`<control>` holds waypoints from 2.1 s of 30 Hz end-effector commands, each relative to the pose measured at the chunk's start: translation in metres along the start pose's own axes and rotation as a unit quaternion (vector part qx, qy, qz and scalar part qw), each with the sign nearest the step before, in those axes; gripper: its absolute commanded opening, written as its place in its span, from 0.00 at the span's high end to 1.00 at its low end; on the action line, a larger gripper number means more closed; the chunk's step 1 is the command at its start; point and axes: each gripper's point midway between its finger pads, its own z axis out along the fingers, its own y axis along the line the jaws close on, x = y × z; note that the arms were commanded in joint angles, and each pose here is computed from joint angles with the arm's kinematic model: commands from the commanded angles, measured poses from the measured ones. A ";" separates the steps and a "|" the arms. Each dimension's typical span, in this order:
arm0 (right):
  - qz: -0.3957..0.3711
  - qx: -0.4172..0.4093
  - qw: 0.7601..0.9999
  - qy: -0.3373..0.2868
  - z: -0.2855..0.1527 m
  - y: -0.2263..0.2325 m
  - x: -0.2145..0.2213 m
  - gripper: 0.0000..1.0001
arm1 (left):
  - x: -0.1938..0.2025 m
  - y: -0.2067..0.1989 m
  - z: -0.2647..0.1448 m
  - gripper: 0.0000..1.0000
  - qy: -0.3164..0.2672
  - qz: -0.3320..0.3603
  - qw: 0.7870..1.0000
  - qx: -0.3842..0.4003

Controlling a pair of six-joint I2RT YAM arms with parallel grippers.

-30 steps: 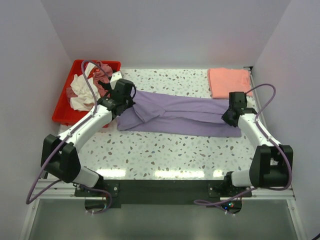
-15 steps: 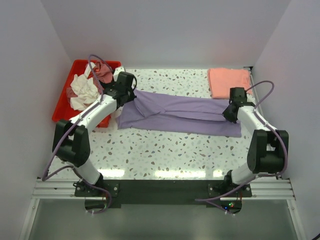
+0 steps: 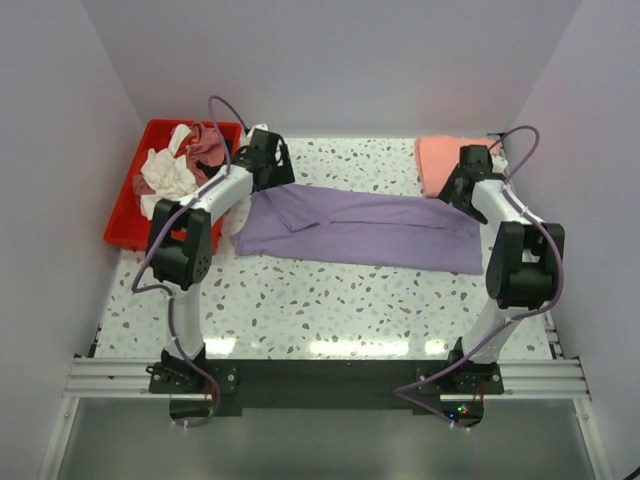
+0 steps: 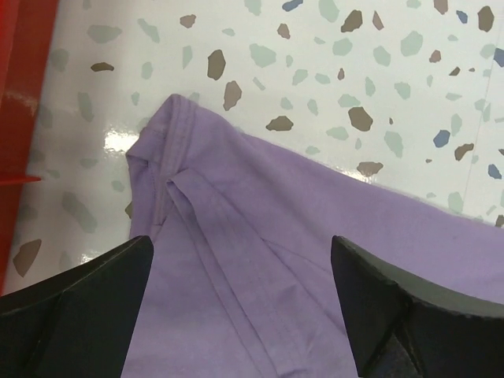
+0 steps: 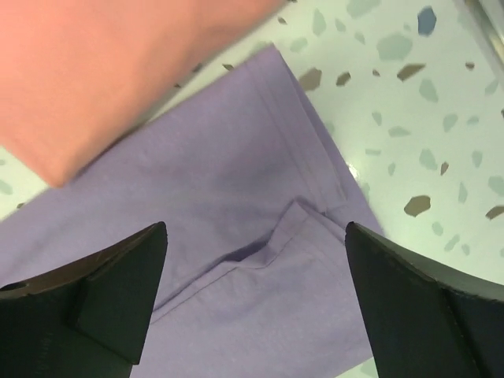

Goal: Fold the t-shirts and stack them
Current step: Fold the tshirt

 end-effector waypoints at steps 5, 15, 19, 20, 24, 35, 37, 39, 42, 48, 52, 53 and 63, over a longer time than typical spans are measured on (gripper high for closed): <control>-0.037 -0.106 0.993 0.030 -0.036 0.019 0.013 0.01 | -0.008 -0.020 -0.051 0.00 -0.017 -0.011 0.996 0.090; -0.055 -0.278 0.953 0.106 -0.095 0.035 0.092 0.01 | 0.066 -0.037 -0.071 0.00 0.042 -0.017 0.988 0.151; -0.070 -0.279 0.953 0.095 -0.114 0.020 0.095 0.01 | 0.079 -0.034 -0.057 0.10 0.062 -0.022 0.989 0.136; -0.078 -0.271 0.954 0.102 -0.115 0.014 0.100 0.01 | 0.081 -0.036 -0.056 0.12 0.066 -0.022 0.988 0.138; -0.076 -0.266 0.957 0.089 -0.121 0.008 0.098 0.01 | 0.096 -0.035 -0.042 0.19 0.084 -0.020 0.988 0.128; -0.075 -0.275 0.954 0.093 -0.120 0.011 0.102 0.01 | 0.108 -0.039 -0.031 0.47 0.099 -0.025 0.989 0.110; -0.074 -0.275 0.954 0.094 -0.119 0.011 0.103 0.01 | 0.105 -0.040 -0.031 0.51 0.096 -0.026 0.989 0.109; -0.074 -0.273 0.954 0.097 -0.118 0.010 0.105 0.01 | 0.104 -0.042 -0.030 0.54 0.096 -0.025 0.989 0.110; -0.074 -0.273 0.954 0.099 -0.117 0.010 0.106 0.01 | 0.100 -0.045 -0.029 0.62 0.094 -0.026 0.989 0.111; -0.076 -0.269 0.955 0.102 -0.116 0.009 0.107 0.01 | 0.092 -0.052 -0.022 0.94 0.087 -0.021 0.990 0.111; -0.076 -0.268 0.955 0.101 -0.116 0.009 0.106 0.01 | 0.087 -0.057 -0.016 1.00 0.084 -0.011 0.990 0.115; -0.077 -0.267 0.955 0.102 -0.115 0.008 0.107 0.01 | 0.086 -0.060 -0.014 1.00 0.081 -0.009 0.990 0.118; -0.076 -0.260 0.957 0.105 -0.115 0.007 0.107 0.01 | 0.065 -0.077 -0.006 1.00 0.058 0.011 0.988 0.143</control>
